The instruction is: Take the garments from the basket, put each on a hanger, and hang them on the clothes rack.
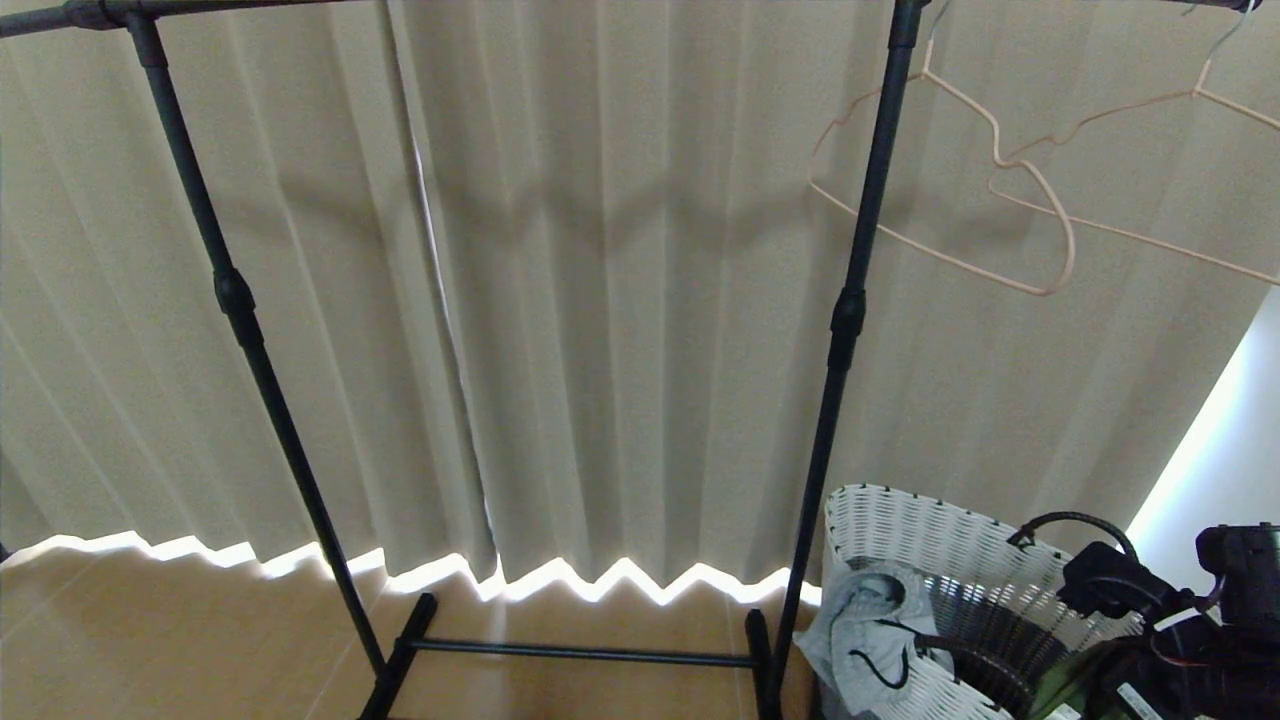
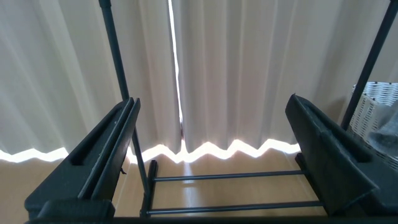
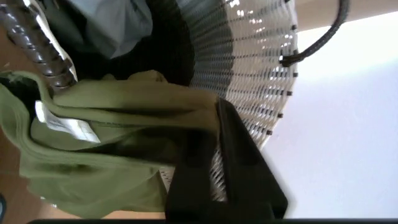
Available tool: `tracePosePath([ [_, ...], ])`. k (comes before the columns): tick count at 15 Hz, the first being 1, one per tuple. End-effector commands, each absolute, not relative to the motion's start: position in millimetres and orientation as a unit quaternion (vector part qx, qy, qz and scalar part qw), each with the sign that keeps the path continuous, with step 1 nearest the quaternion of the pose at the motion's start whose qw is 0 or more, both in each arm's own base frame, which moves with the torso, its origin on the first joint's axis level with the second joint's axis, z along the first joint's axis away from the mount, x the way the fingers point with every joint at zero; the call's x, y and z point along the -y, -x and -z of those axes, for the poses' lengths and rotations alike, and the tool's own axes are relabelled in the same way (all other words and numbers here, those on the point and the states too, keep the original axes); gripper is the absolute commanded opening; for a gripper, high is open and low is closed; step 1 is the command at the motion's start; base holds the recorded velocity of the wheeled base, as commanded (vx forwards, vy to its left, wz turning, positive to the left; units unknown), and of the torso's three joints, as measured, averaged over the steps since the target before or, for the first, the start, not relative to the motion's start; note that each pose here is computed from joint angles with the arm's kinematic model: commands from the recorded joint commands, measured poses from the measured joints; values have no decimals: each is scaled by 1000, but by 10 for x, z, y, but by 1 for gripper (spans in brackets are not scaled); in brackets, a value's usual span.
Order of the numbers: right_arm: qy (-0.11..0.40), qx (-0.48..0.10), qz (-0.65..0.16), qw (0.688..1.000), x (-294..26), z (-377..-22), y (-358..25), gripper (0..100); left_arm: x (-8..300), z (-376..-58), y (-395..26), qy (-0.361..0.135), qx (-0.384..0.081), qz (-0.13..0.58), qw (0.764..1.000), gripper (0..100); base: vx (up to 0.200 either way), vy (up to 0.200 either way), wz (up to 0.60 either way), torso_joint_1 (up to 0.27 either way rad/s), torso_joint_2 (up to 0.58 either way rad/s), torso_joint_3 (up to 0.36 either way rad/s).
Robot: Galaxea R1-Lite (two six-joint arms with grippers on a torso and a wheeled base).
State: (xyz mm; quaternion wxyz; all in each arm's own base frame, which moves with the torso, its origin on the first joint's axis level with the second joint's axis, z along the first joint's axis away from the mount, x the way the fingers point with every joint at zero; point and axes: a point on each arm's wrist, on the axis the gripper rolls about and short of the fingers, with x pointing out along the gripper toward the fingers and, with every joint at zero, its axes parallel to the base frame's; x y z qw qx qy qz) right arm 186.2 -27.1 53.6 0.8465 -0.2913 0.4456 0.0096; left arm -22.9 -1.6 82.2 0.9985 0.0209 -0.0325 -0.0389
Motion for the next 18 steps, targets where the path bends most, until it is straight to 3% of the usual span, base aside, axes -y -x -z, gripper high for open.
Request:
tracePosePath([
  [1, 294, -400, 8, 868, 250, -725, -1703, 0, 16, -823, 230, -21, 33, 39, 998, 100, 0, 0, 0, 0, 0, 0],
  [3, 292, -364, 15, 884, 233, -851, -1601, 0, 16, -823, 230, -20, 33, 39, 998, 100, 0, 0, 0, 0, 0, 0],
  [7, 262, -239, 26, 935, 185, -1226, -1363, 0, 15, -823, 230, -20, 33, 38, 999, 100, 0, 0, 0, 0, 0, 0],
  [10, 214, -175, 51, 960, 165, -1410, -1234, 0, 15, -823, 230, -21, 33, 38, 998, 100, 0, 0, 0, 0, 0, 0],
  [18, 212, -141, 60, 965, 150, -1497, -1134, 0, 15, -823, 230, -20, 33, 38, 999, 100, -175, 0, 0, 0, 2, 0],
])
